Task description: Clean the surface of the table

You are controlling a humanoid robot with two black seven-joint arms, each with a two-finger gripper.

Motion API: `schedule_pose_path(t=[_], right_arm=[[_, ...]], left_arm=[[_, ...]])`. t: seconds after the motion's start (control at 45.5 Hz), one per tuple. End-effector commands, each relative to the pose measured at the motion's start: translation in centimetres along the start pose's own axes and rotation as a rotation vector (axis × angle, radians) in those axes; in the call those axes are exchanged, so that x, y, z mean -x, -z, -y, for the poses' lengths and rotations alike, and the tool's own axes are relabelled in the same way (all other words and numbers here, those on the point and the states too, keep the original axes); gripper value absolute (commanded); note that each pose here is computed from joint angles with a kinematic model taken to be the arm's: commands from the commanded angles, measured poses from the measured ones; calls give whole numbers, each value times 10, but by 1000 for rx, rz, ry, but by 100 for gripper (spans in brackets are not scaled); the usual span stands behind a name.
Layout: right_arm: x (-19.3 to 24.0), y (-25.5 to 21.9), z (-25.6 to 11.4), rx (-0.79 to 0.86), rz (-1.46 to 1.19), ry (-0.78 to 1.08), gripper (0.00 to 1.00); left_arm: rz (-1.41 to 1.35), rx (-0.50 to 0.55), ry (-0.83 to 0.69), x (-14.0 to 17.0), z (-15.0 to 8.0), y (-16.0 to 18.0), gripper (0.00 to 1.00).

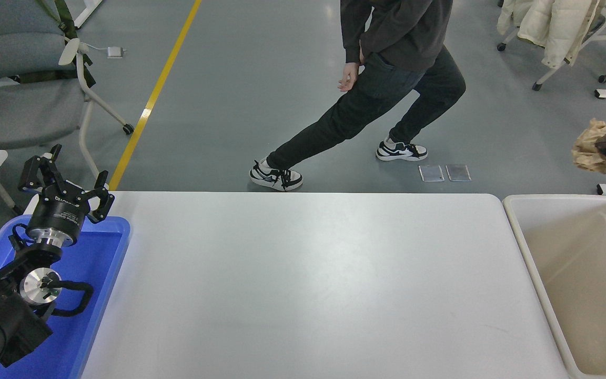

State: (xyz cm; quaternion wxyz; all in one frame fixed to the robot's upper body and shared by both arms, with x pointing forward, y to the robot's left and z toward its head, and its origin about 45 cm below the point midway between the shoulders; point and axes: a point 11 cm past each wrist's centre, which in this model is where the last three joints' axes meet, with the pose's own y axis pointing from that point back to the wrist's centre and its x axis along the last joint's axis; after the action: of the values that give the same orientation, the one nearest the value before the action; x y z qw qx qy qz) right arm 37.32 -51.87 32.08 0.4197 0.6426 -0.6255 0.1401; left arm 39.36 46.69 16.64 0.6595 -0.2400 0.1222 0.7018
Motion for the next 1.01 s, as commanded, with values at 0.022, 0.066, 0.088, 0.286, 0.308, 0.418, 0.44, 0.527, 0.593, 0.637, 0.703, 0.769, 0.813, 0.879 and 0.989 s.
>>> schedule_pose_path(t=[0.022, 0.066, 0.088, 0.286, 0.308, 0.418, 0.44, 0.527, 0.593, 0.637, 0.703, 0.769, 0.813, 0.879, 0.989], right_arm=[[-36, -94, -2, 190, 125, -161, 0], [-36, -112, -2, 219, 135, -183, 0], [-35, -118, -3, 231, 139, -189, 0], [-32, -156, -8, 327, 198, -242, 0], [-32, -160, -9, 339, 210, -252, 0], [-26, -185, -13, 405, 246, -287, 0], [-21, -188, -11, 414, 253, -285, 0], [-4, -191, -4, 424, 285, -271, 0], [9, -192, 1, 428, 311, -262, 0], [22, -191, 7, 424, 330, -247, 0], [35, -193, 11, 430, 372, -244, 0], [65, -196, 20, 450, 427, -224, 0], [77, -195, 24, 452, 440, -210, 0], [91, -194, 29, 458, 452, -196, 0], [112, -193, 36, 484, 469, -192, 0]], left_arm=[[0, 0, -1, 0, 0, 0, 100], [0, 0, 0, 0, 0, 0, 100], [0, 0, 0, 0, 0, 0, 100], [1, 0, -2, -1, 0, 0, 100], [1, 0, -2, -1, 0, 0, 100], [1, 0, -2, 0, 0, 0, 100], [0, 0, -1, 0, 0, 0, 100], [1, 0, -2, 0, 0, 0, 100], [0, 1, -2, 0, 0, 0, 100], [0, 1, -3, 0, 0, 0, 100], [0, 0, -1, 0, 0, 0, 100], [0, 0, -1, 0, 0, 0, 100], [0, 0, -1, 0, 0, 0, 100], [0, 0, -1, 0, 0, 0, 100], [-1, 1, -2, 0, 0, 0, 100]])
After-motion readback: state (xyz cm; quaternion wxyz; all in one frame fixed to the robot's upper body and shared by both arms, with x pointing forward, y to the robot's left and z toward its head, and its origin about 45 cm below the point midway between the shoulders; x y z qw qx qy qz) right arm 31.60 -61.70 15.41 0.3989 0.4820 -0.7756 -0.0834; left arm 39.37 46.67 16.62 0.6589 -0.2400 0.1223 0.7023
